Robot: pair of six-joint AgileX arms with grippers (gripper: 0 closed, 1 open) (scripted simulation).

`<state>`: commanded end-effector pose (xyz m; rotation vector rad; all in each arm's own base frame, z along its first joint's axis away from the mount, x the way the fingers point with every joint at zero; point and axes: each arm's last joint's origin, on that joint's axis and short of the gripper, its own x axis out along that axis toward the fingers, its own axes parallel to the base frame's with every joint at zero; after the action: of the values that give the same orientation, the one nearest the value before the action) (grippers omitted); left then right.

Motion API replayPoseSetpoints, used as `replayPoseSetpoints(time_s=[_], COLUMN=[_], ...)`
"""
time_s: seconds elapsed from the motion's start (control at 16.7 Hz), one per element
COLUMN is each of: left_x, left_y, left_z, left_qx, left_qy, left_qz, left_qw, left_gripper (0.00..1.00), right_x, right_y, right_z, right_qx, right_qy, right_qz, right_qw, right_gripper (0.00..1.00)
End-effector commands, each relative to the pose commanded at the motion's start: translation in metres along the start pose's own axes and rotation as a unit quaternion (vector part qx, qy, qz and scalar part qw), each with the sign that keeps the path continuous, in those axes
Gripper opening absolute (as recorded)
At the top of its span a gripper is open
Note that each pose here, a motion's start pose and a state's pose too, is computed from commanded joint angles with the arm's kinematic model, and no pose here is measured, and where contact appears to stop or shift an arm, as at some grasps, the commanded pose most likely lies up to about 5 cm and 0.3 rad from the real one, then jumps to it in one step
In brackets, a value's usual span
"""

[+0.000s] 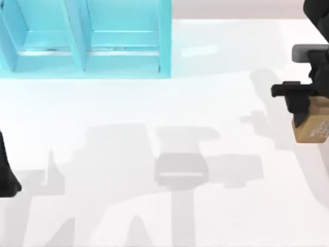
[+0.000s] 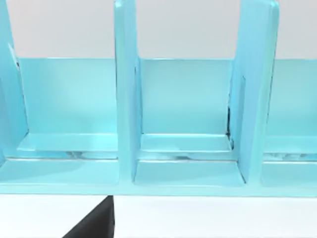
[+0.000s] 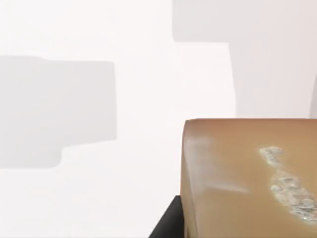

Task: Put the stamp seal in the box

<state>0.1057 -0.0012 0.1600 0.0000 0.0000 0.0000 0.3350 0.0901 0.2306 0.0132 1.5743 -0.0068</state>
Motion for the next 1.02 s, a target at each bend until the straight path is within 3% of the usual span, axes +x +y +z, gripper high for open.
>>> replayPoseSetpoints(time_s=[0.24, 0.54, 0.78, 1.02], left_x=[0.000, 0.000, 0.000, 0.000], left_y=[0.000, 0.000, 0.000, 0.000], left_z=[0.000, 0.000, 0.000, 0.000], left_qx=[0.000, 0.000, 0.000, 0.000], left_qy=[0.000, 0.000, 0.000, 0.000], left_qz=[0.000, 0.000, 0.000, 0.000], left_qw=[1.000, 1.000, 1.000, 1.000], left_gripper=[1.00, 1.00, 1.00, 1.00], right_x=[-0.005, -0.019, -0.035, -0.045], right_y=[-0.023, -0.123, -0.209, -0.239], right_z=[0.009, 0.018, 0.000, -0.015], right_qx=[0.000, 0.001, -0.001, -0.001], right_qy=[0.002, 0.010, 0.009, -0.003], right_qz=[0.000, 0.000, 0.001, -0.003], right_qw=[1.000, 1.000, 1.000, 1.000], right_gripper=[0.00, 0.00, 0.00, 0.00])
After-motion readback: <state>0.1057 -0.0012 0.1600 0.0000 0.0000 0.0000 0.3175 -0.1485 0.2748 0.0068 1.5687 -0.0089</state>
